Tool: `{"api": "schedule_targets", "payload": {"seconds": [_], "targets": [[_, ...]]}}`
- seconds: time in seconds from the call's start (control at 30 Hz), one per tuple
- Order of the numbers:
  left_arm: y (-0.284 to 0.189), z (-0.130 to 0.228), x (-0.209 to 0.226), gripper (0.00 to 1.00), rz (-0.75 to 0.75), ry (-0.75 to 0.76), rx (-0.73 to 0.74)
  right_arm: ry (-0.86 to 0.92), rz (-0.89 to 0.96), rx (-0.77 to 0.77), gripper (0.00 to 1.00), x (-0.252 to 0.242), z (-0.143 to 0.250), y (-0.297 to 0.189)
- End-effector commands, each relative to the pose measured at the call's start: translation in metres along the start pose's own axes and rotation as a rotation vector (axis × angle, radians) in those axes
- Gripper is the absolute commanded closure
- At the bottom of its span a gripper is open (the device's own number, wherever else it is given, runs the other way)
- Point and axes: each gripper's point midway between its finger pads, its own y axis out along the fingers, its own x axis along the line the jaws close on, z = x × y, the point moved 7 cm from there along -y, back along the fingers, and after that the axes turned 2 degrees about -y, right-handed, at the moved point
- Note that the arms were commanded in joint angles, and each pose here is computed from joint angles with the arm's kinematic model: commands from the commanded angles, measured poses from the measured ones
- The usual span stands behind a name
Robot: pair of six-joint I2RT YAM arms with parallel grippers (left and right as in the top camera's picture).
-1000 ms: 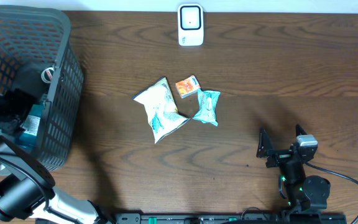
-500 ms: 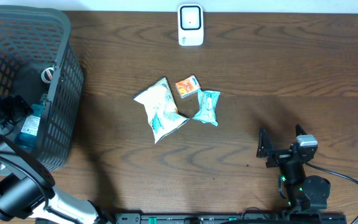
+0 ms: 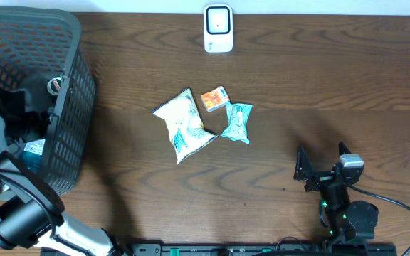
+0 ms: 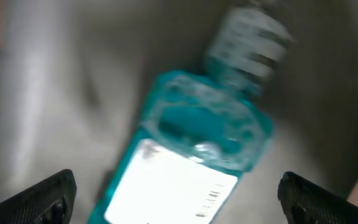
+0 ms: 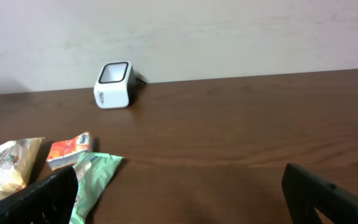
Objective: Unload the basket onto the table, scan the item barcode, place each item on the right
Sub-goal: 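Grasp the teal Listerine bottle in the basket with the left gripper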
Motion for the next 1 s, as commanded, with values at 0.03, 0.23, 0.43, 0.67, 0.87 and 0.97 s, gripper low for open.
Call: {"api": "schedule_targets", "payload": {"seconds": [0.03,0.23,0.43,0.67,0.87,0.97], "targets": [[0.019,0.008,-0.014,0.02,0.036,0.18,0.036,0.01,-0.008,0.007,0.01,0.001,0.001,0.0],[0.023,0.009,-0.01,0.02,-0.006,0.182,0.041,0.01,-0.008,0.007,0.01,0.001,0.001,0.0],[0.023,0.004,-0.008,0.02,-0.019,0.185,0.012,0.01,-0.008,0.007,0.01,0.001,0.001,0.0],[0.033,0.001,-0.007,0.02,-0.028,0.19,-0.027,0.01,-0.008,0.007,0.01,0.001,0.001,0.0],[0.053,0.007,-0.007,0.02,-0.025,0.189,-0.021,0.01,-0.008,0.007,0.01,0.001,0.001,0.0],[0.063,0.009,-0.007,0.02,-0.014,0.185,-0.001,0.01,-0.008,0.007,0.01,0.001,0.001,0.0]]}}
